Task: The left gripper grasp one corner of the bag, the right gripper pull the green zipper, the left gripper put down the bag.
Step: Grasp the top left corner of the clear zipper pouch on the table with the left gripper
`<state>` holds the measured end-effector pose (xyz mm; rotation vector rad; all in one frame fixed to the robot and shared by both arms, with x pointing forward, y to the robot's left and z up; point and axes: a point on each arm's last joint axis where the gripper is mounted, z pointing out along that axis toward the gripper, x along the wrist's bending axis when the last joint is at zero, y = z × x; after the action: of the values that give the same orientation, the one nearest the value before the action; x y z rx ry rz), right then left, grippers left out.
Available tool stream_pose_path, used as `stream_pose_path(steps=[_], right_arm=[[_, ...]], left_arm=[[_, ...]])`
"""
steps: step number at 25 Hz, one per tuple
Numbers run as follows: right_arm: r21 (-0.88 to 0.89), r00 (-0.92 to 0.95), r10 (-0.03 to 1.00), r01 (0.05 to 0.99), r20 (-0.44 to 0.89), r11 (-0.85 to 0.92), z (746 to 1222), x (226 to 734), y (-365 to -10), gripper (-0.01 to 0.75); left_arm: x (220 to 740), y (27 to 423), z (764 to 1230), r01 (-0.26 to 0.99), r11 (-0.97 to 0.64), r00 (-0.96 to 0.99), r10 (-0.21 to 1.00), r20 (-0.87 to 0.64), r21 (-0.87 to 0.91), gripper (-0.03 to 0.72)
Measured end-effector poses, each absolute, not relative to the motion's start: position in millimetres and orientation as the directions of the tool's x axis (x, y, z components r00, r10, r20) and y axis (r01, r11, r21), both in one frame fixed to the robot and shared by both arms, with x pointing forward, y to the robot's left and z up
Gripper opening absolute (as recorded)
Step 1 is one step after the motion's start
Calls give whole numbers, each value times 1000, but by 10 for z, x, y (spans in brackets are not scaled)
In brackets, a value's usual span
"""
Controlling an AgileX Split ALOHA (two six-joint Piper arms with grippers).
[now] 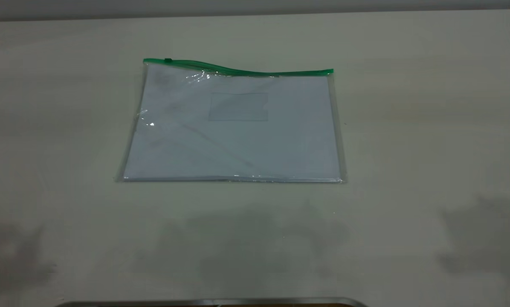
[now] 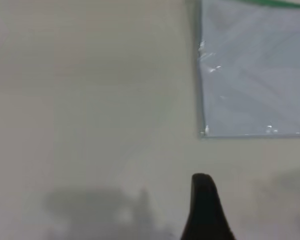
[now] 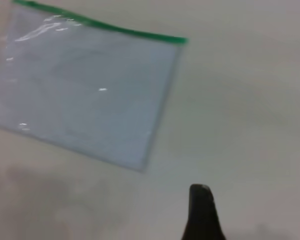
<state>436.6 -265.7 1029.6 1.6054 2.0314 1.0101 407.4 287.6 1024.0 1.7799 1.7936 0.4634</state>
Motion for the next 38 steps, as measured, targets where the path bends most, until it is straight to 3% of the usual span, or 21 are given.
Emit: stream_pose_path(steps=[10, 16, 25, 38], right_arm=[[715, -441, 822, 697, 360, 61, 10064, 5236, -2389, 579], [743, -537, 756, 661, 375, 101, 9925, 5557, -2061, 579], [701, -609, 675, 688, 417, 188, 9575, 5830, -1462, 579], [694, -593, 668, 703, 450, 157, 9436, 6080, -1298, 579]], left_arm=[[5097, 2876, 9964, 884, -50, 107, 989, -98, 465, 575], [5525, 2924, 9608, 924, -66, 109, 989, -95, 376, 575], [6188, 3029, 9187, 939, -83, 120, 989, -90, 335, 576], [6916, 2812, 8492, 904, -190, 316, 901, -299, 383, 576]])
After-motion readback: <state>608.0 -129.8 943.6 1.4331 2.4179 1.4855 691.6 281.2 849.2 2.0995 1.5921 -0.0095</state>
